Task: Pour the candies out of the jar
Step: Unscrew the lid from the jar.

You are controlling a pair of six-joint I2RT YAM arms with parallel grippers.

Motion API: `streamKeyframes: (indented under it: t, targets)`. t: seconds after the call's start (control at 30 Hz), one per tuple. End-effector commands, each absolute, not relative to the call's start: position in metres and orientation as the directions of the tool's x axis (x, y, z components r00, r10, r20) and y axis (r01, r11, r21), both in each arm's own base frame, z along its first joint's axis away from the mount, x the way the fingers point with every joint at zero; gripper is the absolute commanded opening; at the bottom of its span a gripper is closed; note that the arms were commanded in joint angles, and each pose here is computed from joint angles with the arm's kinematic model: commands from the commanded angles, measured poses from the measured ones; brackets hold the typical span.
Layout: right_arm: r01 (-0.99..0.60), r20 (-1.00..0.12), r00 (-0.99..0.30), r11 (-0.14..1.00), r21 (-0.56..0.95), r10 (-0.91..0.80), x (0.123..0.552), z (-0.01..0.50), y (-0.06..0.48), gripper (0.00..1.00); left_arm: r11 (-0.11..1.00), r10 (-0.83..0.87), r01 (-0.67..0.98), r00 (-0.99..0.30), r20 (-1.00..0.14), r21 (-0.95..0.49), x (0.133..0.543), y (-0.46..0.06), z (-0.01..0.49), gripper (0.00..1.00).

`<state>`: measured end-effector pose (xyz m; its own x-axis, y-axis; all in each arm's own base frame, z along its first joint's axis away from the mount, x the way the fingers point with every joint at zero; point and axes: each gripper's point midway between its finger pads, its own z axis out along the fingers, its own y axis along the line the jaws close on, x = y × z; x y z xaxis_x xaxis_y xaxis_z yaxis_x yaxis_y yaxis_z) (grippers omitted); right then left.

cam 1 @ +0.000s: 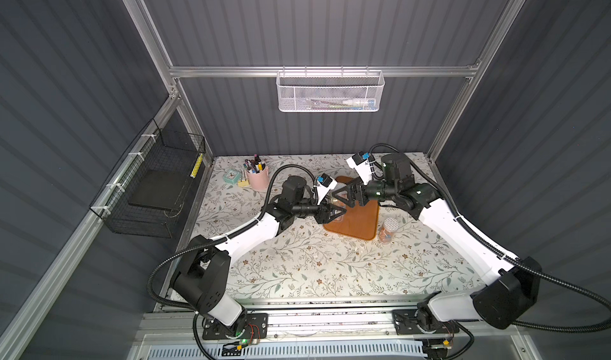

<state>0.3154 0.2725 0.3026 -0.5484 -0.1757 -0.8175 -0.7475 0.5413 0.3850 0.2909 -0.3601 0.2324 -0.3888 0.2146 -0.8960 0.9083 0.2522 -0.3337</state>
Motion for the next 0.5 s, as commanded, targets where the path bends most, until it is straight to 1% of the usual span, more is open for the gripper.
streamKeyframes:
  t: [0.0,0.07,0.23,0.3,0.47]
  targets:
    - [-0.742,-0.819,-0.543,0.564,0.363,-0.187,0.314,0.300,0.270,0.84,0.202,0.209,0.925,-0.362,-0.908,-0.322,0.287,-0.366,0.248,0.00]
    - [-0.740,-0.833,-0.527,0.574,0.352,-0.169,0.321,0.303,0.271,0.83,0.194,0.209,0.926,-0.362,-0.909,-0.324,0.286,-0.367,0.249,0.00]
    - [-0.716,-0.830,-0.538,0.600,0.356,-0.148,0.333,0.301,0.272,0.80,0.193,0.209,0.924,-0.369,-0.906,-0.331,0.285,-0.366,0.248,0.00]
    - [-0.702,-0.824,-0.546,0.618,0.354,-0.149,0.337,0.296,0.271,0.81,0.197,0.208,0.924,-0.365,-0.907,-0.327,0.284,-0.365,0.249,0.00]
    - [-0.693,-0.813,-0.563,0.621,0.366,-0.149,0.338,0.290,0.272,0.82,0.204,0.208,0.927,-0.356,-0.911,-0.316,0.284,-0.363,0.250,0.00]
